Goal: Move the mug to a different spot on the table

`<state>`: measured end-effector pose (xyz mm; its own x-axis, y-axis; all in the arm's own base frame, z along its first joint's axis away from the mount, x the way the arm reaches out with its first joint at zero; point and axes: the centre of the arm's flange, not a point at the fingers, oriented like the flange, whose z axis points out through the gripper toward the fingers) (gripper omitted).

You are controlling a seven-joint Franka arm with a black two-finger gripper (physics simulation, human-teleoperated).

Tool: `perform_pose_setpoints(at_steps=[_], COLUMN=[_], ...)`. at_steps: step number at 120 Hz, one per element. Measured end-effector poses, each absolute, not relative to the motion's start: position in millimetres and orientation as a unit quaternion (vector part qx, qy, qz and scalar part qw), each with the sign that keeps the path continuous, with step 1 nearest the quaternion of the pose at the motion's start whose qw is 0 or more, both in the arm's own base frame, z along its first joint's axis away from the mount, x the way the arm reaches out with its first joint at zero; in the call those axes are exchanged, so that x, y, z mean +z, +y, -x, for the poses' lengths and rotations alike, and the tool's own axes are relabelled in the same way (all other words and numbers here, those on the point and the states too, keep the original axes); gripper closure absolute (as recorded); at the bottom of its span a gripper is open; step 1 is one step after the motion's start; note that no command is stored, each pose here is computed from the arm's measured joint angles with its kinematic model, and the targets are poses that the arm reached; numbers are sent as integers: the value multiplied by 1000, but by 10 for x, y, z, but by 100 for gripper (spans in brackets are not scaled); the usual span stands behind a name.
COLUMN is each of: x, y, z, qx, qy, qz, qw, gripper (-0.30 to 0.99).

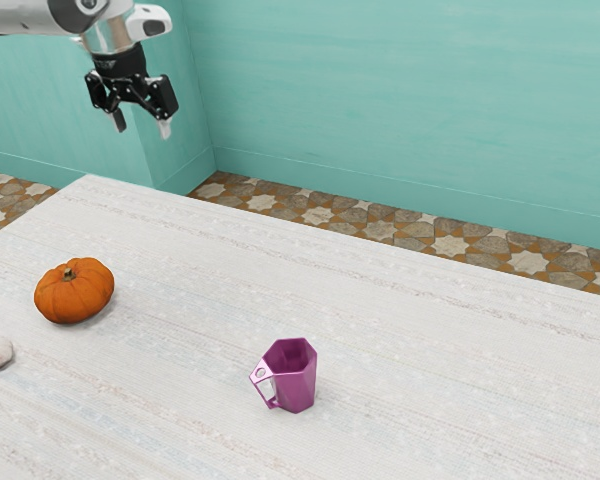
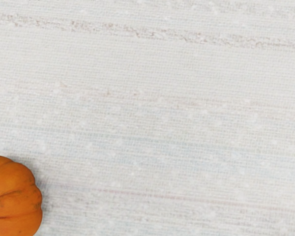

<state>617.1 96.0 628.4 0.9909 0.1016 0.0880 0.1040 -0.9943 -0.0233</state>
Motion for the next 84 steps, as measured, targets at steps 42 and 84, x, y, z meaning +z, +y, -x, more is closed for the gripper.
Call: perform_pose_setpoints(at_steps=[42,84], x=[6327,5615], y=[384,-345], z=[-6262,-5693], qx=[-52,-5], qy=[-2,118], qz=[998,993], qw=[17,29], gripper=[2,2])
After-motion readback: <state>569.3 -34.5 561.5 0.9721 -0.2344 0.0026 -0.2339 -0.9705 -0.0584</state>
